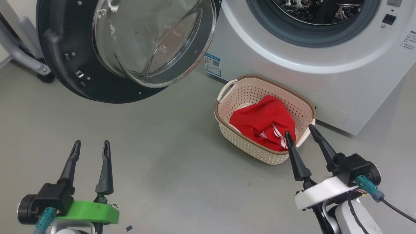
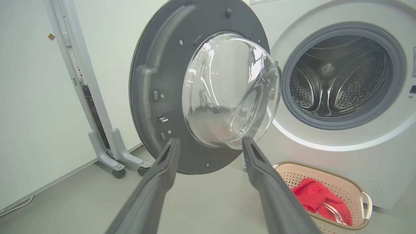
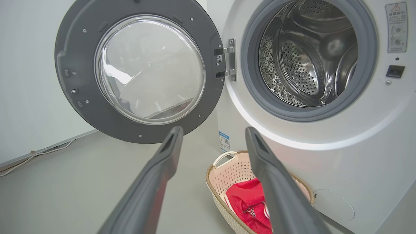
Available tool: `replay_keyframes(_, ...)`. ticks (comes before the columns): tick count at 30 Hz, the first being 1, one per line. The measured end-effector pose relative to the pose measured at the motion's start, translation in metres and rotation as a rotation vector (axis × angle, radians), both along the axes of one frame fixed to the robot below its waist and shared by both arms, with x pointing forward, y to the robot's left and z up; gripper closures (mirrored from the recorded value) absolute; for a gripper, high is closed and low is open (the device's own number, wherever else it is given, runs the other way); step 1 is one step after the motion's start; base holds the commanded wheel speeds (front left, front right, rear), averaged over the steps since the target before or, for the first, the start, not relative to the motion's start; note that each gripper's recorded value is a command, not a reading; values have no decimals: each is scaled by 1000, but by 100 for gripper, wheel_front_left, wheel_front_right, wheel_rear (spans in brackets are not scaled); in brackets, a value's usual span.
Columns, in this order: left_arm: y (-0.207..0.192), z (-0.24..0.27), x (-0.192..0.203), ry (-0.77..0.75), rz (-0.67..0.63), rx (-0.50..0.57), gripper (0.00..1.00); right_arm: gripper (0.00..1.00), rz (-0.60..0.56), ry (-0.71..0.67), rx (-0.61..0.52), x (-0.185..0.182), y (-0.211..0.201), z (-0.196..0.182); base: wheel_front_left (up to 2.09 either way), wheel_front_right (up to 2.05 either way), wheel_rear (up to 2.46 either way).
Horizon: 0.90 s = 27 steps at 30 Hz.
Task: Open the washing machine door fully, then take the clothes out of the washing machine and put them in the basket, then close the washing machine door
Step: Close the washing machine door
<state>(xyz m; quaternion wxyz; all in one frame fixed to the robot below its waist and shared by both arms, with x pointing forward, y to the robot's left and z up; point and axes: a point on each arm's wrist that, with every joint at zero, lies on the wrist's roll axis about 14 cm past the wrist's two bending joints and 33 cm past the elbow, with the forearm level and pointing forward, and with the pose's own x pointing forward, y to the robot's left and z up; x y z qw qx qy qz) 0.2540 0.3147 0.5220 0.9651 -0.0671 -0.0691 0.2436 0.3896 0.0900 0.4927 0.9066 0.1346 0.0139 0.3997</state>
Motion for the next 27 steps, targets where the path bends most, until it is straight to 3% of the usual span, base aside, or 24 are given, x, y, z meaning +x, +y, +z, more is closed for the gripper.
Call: replay_keyframes(27, -2, 0, 0, 16, -7, 29, 0, 0, 5, 5, -1, -1, 0, -2, 0, 0, 0)
